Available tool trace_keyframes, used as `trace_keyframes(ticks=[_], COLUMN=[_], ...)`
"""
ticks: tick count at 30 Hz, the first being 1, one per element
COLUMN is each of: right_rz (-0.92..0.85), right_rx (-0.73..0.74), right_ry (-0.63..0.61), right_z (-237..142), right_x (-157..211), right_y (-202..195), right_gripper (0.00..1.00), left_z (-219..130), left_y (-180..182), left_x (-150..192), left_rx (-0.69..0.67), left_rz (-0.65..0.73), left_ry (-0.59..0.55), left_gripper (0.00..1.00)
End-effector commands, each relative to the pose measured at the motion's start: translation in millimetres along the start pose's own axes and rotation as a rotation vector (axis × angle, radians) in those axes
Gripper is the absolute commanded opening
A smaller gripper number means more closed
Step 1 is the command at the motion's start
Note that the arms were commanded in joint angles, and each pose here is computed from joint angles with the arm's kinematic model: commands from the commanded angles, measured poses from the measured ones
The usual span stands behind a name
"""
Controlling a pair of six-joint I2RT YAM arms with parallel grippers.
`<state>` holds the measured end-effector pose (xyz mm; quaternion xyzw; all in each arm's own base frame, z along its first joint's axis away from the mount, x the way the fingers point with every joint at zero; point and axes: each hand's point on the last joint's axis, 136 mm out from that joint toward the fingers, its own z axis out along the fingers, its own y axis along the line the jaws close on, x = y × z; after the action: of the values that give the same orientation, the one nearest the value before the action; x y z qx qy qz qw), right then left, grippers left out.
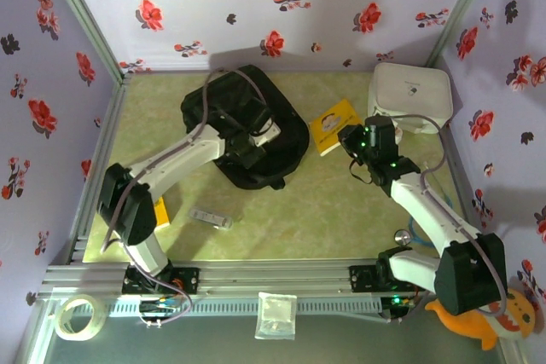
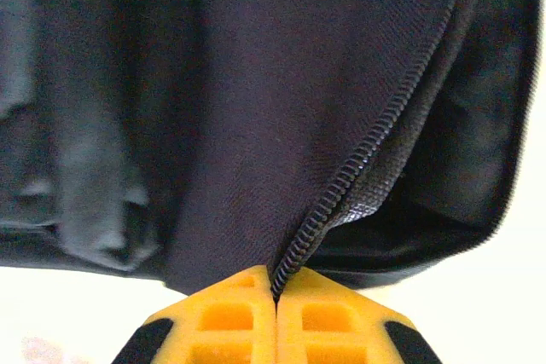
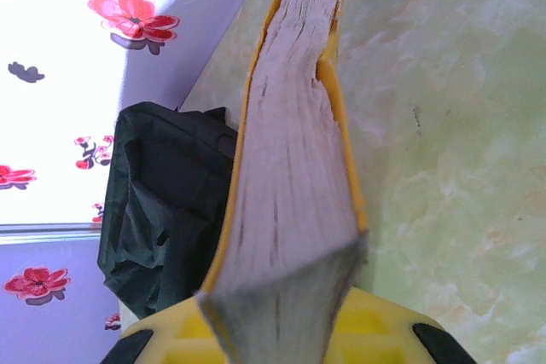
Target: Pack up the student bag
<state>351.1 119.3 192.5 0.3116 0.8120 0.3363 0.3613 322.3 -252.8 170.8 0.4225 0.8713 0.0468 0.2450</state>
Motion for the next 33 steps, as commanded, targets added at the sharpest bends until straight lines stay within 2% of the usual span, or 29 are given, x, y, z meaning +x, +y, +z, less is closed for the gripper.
trace_keyframes(ticks=[1, 5, 9, 13, 17, 23, 33], right_rz=[-0.031, -0.043, -0.059, -0.087, -0.066, 0.016, 0.079], right_rx=[-0.07, -0.104, -0.164, -0.208, -0.291, -0.304, -0.417], right_ry=[-0.087, -0.097, -0.096, -0.073, 0.004, 0.119, 0.251], right_z=[-19, -29, -40, -48, -46, -26, 1], right_x=[-20, -21, -19, -12, 5, 36, 71], right_y=[19, 26, 36, 41, 48, 35, 67], right_gripper=[0.13, 0.13, 0.13, 0.13, 0.12, 0.13, 0.13], left_z=[-52, -79, -84, -79, -79, -78, -66], left_y=[51, 68, 73, 72, 74, 62, 42], left_x=[-41, -61, -72, -77, -80, -83, -74], left_rx=[-0.192, -0.242, -0.249, -0.249, -0.249, -0.191, -0.139], left_rz=[-0.166, -0.245, -0.295, -0.322, -0.342, -0.308, -0.247], left_ry=[-0.258, -0.403, -0.464, -0.492, -0.517, -0.55, -0.522], left_gripper=[0.0, 0.0, 0.0, 0.0, 0.0, 0.0, 0.0])
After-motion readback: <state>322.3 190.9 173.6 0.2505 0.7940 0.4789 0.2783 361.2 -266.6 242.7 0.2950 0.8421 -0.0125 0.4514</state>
